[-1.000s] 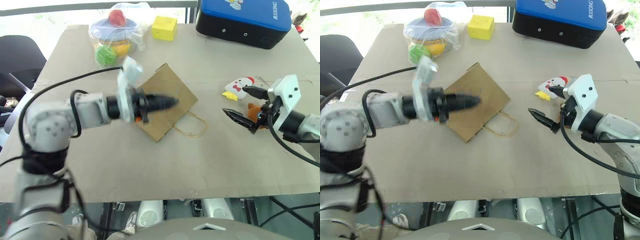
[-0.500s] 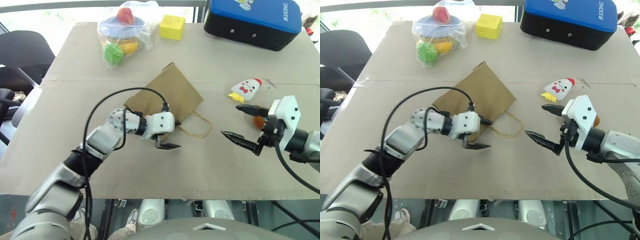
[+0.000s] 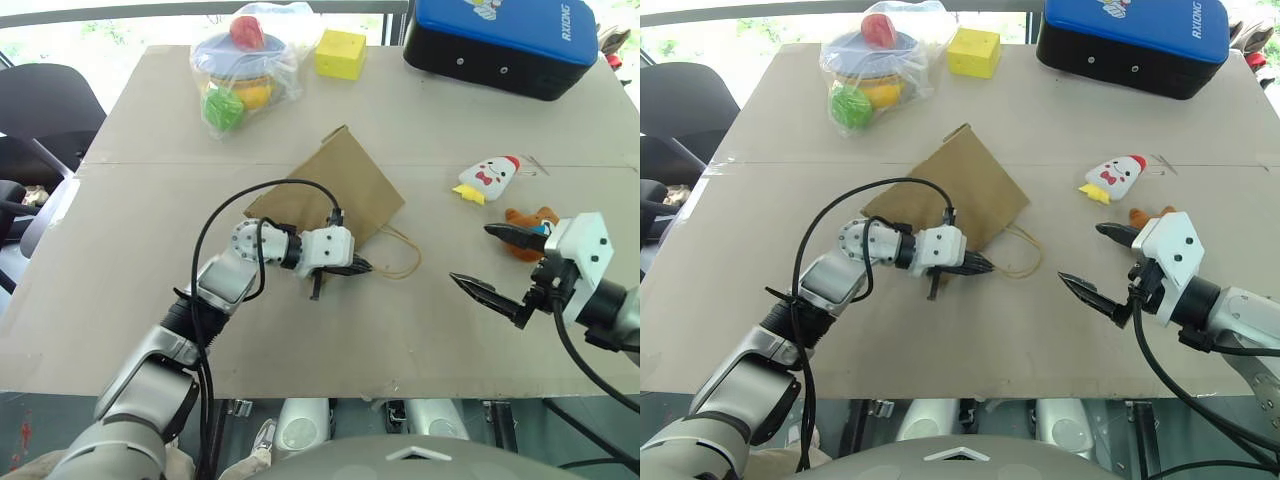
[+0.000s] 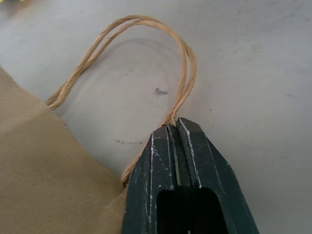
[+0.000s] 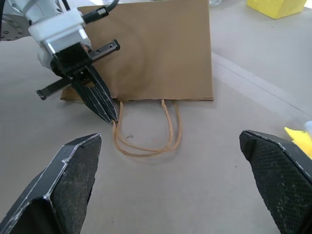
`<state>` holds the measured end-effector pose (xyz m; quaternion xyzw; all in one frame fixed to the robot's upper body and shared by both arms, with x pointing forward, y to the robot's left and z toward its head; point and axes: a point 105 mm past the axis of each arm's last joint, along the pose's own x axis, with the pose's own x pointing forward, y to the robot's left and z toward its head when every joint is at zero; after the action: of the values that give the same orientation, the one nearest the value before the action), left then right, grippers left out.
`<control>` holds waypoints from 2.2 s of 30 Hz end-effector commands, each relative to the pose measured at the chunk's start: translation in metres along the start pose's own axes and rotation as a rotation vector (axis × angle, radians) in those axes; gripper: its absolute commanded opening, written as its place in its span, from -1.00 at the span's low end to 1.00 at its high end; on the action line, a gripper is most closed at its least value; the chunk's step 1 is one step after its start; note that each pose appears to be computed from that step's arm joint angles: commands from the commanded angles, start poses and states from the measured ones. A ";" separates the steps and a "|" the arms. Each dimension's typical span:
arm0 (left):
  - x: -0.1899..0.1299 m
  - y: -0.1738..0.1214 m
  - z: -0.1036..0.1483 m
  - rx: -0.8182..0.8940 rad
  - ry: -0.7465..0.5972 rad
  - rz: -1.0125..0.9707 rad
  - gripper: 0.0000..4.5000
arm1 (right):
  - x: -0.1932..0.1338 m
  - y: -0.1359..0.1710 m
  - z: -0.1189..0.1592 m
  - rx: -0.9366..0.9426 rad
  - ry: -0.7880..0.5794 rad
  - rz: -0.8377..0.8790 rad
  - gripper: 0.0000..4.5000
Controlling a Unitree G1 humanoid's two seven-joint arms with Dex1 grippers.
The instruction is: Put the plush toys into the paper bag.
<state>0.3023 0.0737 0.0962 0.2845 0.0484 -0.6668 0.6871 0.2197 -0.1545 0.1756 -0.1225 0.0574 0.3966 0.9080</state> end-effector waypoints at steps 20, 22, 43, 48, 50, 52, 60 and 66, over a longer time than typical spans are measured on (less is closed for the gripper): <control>-0.107 0.074 0.097 -1.021 -0.871 0.268 -0.95 | 0.036 -0.107 -0.004 0.077 0.166 -0.516 1.00; -0.106 0.073 0.098 -1.027 -0.871 0.288 -0.95 | 0.047 -0.134 -0.001 0.110 0.196 -0.636 1.00; -0.097 0.055 0.108 -1.030 -0.926 0.361 -1.00 | 0.096 -0.165 -0.007 0.152 0.211 -0.535 -0.99; -0.098 0.054 0.106 -1.037 -0.901 0.337 -1.00 | 0.076 -0.097 0.099 0.225 -0.321 -0.227 -0.99; -0.098 0.055 0.108 -1.041 -0.904 0.323 -1.00 | 0.082 -0.067 0.113 0.256 -0.366 -0.103 -0.99; -0.100 0.058 0.109 -1.048 -0.913 0.315 -1.00 | 0.094 -0.035 0.111 0.207 -0.324 0.016 -0.99; -0.107 0.062 0.122 -1.102 -1.014 0.248 -1.00 | 0.149 0.006 0.066 0.169 -0.151 0.130 -0.99; -0.097 0.048 0.118 -1.125 -0.984 0.234 -1.00 | 0.181 0.023 0.061 0.139 -0.110 0.235 -0.99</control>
<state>0.3102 0.1066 0.2405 -0.4444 0.0586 -0.4931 0.7456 0.3281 -0.0026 0.1805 -0.0251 0.0801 0.4841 0.8710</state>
